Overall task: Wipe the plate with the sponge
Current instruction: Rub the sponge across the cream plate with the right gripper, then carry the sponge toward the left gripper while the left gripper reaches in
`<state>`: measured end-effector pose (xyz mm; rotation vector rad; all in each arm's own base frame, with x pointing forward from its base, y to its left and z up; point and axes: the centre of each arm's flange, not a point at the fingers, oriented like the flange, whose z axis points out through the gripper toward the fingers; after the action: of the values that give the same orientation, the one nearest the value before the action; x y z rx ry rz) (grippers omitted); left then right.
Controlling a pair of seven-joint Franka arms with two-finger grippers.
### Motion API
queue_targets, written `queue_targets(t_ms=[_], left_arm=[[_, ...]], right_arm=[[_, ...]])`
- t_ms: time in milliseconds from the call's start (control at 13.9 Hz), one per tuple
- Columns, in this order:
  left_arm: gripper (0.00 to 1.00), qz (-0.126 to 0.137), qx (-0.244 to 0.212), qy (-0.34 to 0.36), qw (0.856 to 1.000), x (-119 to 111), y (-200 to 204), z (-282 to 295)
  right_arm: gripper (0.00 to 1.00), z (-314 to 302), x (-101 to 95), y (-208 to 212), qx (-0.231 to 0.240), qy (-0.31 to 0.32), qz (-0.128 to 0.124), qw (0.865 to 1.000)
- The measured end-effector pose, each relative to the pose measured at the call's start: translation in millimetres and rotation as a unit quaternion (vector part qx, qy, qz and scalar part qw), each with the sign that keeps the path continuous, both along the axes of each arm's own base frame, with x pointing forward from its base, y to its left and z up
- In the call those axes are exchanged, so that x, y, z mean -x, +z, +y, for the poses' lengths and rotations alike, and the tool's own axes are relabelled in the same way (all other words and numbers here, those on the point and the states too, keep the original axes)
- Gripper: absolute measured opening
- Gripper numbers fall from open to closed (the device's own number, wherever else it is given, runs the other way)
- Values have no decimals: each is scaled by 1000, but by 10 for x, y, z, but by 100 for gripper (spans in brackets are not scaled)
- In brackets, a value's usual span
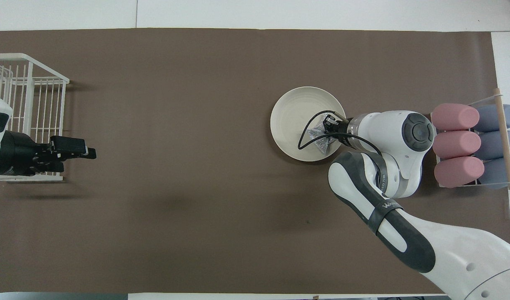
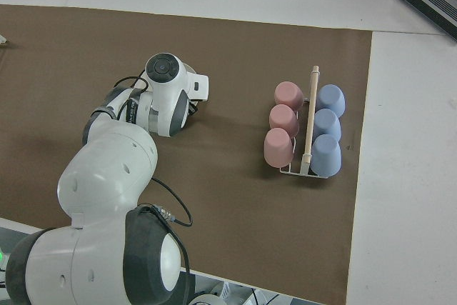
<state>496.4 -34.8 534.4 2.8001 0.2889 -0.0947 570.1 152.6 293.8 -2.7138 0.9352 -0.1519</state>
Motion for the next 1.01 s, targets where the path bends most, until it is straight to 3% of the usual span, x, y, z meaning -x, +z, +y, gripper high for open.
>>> queue_targets(t_ms=[288,505,649,865,1009], left_arm=[[100,3,2,7,1000,1,2,-20],[100,3,3,7,1000,1,2,-35],[100,3,3,7,1000,1,0,-36],[100,4,9,10,1000,-1,3,-47],[100,4,32,17,999,-5,18,-77]], right_arm=[[1,617,183,6,-16,-29,11,999],[1,628,172,16,-18,-34,12,999],[1,641,101,121,-21,-44,37,998],[1,828,-93,759,-36,-86,92,991],[1,957,-128,1367,-28,-115,112,987]])
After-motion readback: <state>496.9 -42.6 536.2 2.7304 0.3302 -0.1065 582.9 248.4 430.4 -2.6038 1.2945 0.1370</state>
